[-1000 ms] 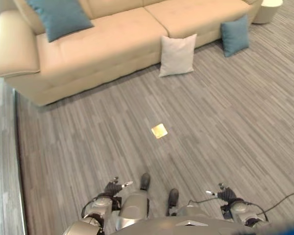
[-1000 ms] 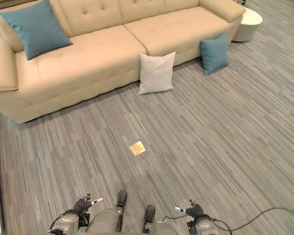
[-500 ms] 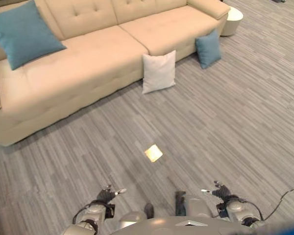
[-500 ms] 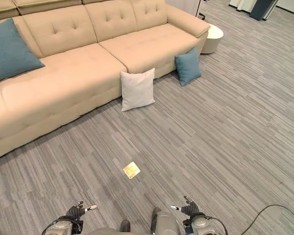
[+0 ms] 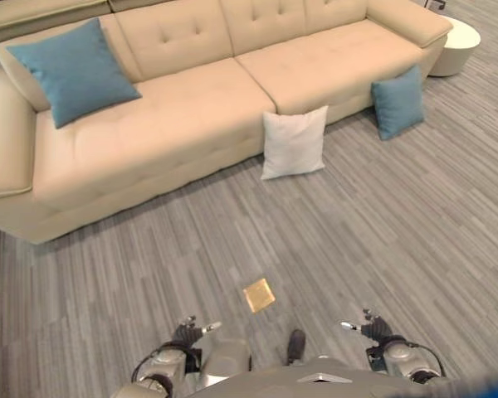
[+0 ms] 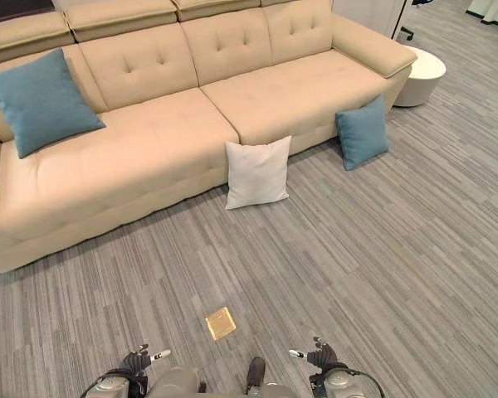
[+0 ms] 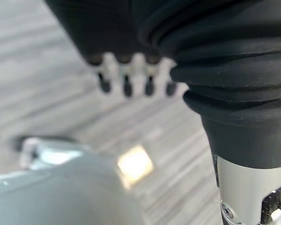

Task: Pick up all the scattered cushions and arrange them neatly on the sofa.

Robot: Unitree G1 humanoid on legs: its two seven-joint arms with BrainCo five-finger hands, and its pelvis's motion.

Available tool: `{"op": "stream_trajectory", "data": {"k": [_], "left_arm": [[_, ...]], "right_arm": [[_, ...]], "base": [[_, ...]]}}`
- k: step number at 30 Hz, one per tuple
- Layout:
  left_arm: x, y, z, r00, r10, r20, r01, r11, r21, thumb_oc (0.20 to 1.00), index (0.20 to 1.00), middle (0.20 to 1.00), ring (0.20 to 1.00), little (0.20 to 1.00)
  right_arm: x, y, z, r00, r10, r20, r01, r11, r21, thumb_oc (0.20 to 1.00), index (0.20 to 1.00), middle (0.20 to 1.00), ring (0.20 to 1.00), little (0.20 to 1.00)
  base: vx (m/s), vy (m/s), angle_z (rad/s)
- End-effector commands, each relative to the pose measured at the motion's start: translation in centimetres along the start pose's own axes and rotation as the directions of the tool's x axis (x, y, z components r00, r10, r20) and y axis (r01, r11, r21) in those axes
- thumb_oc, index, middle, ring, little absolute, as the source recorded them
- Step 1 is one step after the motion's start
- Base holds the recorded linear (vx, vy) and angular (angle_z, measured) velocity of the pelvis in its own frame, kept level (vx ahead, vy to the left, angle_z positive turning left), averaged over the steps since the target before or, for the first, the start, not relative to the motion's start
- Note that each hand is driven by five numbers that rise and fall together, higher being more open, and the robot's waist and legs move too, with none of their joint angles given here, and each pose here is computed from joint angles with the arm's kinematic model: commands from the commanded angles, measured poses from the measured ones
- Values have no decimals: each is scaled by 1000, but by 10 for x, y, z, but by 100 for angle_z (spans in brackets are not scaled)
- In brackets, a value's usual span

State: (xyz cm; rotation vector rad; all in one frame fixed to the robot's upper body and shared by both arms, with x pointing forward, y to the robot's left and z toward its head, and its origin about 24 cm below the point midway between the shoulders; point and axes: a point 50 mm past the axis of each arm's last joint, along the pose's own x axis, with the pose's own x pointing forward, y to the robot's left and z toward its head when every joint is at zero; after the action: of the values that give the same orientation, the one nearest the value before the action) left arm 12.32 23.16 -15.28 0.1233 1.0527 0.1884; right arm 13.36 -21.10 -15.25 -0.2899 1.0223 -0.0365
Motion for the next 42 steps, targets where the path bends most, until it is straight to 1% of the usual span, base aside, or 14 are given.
{"op": "stream_trajectory", "data": {"k": [1,8,9,12,14,16,18,22,25,28,33,35,38,42], "left_arm": [[0,-17,0,999,-47,0,47,998,52,1000,1000,1000,1000,1000],[-5,-5,-21,998,-6,-63,6,1000,3,1000,1000,1000,1000,1000],[-5,-5,-22,998,-5,-67,4,1000,-3,1000,1000,1000,1000,1000],[-2,-3,-9,1000,-5,-31,5,1000,9,1000,1000,1000,1000,1000],[0,-2,-2,1000,-4,-12,5,1000,4,1000,1000,1000,1000,1000],[1,-2,3,1000,-4,4,4,1000,20,1000,1000,1000,1000,1000],[0,-2,-3,1000,-6,-14,6,1000,27,1000,1000,1000,1000,1000],[-2,-6,-13,999,-16,-44,18,999,39,1000,1000,1000,1000,1000],[2,-10,6,1000,-30,8,30,999,33,1000,1000,1000,1000,1000],[3,-15,13,999,-46,25,45,998,44,1000,1000,1000,1000,1000],[1,-16,7,998,-53,13,52,997,56,1000,1000,1000,1000,1000],[0,-15,-3,999,-49,-10,49,997,60,1000,1000,1000,1000,1000],[-2,-7,-10,999,-25,-38,26,999,34,1000,1000,1000,1000,1000],[0,-2,-4,1000,-16,-21,17,998,55,1000,1000,1000,1000,1000]], "right_arm": [[-1,-19,0,998,-57,22,57,998,21,1000,1000,1000,1000,1000],[0,-14,1,999,-36,29,37,999,-9,1000,1000,1000,1000,1000],[0,-12,4,999,-33,36,33,999,6,1000,1000,1000,1000,1000],[3,-8,18,997,-20,74,17,999,30,1000,1000,1000,1000,1000],[3,-9,17,998,-20,64,18,999,27,1000,1000,1000,1000,1000],[4,-8,22,997,-12,79,12,1000,2,1000,1000,1000,1000,1000],[3,-6,18,998,1,62,1,999,-36,1000,1000,1000,1000,1000],[2,-4,10,999,11,42,-9,999,-50,1000,1000,1000,1000,1000],[1,-8,8,999,-14,48,14,1000,-2,1000,1000,1000,1000,1000],[1,-11,8,999,-25,41,25,1000,2,1000,1000,1000,1000,1000],[0,-12,3,999,-27,34,27,1000,-1,1000,1000,1000,1000,1000],[0,-13,2,999,-28,32,28,1000,-13,1000,1000,1000,1000,1000],[0,-7,5,999,-5,39,6,1000,-24,1000,1000,1000,1000,1000],[2,-4,14,998,5,69,-4,1000,-21,1000,1000,1000,1000,1000]], "base": [[291,-1,23],[319,80,-35],[342,221,-24],[341,273,-33],[377,90,1],[688,-191,8],[777,-314,-13],[303,-158,33],[226,-308,67],[122,-134,24],[206,-22,1],[287,41,31],[360,166,-17],[210,182,-26]]}}
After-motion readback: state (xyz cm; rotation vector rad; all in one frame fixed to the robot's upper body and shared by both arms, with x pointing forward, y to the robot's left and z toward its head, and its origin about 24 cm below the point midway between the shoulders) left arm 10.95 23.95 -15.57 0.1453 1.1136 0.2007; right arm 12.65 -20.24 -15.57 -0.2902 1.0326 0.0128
